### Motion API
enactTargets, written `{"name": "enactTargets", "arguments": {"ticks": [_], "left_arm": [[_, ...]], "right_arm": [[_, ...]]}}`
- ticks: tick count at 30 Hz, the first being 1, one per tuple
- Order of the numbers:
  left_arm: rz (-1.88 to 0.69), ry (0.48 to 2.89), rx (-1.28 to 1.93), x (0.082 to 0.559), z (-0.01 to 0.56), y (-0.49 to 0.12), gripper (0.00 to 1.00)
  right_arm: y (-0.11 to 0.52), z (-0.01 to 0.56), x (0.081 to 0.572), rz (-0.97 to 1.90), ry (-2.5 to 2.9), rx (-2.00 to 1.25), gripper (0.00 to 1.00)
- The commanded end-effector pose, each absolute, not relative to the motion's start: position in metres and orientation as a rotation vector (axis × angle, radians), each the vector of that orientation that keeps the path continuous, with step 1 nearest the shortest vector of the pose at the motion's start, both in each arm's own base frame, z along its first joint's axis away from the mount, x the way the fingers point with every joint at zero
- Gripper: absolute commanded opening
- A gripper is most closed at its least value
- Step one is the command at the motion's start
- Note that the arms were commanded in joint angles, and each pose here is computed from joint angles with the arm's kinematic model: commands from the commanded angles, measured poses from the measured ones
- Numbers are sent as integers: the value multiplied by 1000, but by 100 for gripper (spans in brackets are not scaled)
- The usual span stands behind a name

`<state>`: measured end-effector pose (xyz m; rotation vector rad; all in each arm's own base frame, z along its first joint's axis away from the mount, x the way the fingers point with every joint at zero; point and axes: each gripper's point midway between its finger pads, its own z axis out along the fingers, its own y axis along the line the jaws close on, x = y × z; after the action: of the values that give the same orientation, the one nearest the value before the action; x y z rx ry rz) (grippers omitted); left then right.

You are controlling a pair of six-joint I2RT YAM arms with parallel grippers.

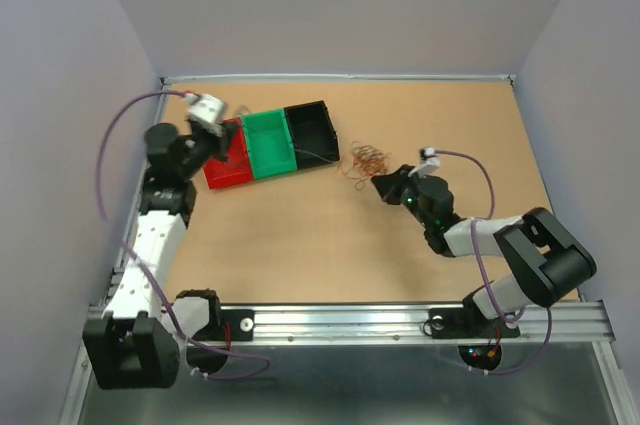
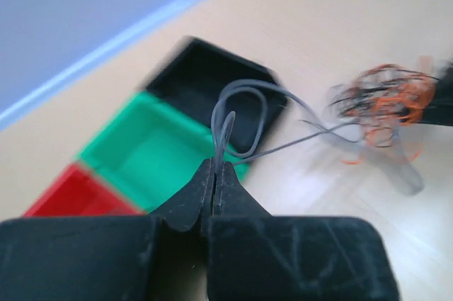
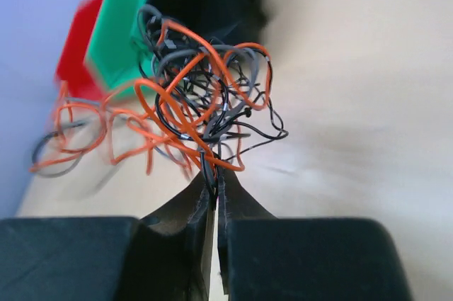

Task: Untangle the cables

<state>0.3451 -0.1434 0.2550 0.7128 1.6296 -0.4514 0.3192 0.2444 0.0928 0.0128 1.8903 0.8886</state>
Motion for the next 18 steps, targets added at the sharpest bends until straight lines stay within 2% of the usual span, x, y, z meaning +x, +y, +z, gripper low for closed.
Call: {"name": "enactTargets", "arguments": {"ticks": [1,2,4,5,6,8,13,18], "left_arm": [[-242,1417,133,356,356,-17,0],[-195,1374,85,349,360,8,0],[-177,1355,-12,344,361,27,0],[-145,1345,-57,343,363,38,0],[-94,1329,-159,340,367,63,0],[-94,1321,-166,338,370,76,0],[-336,1367,208,337,361,11,0],[-292,1384,249,341,358,6,0]], "right_arm": [[103,63,339,525,1784,735,1],[66,65,337,453,1662,923,1],[26,43,302,355,1578,1090,1],[4,63,295,363,1404,1190,1],[-11,47,273,309,1395,1223,1],[-20,64,267,355,1282,1260,1],[10,103,281,421,1399,993,1],[37,122,279,533,1422,772,1]]}}
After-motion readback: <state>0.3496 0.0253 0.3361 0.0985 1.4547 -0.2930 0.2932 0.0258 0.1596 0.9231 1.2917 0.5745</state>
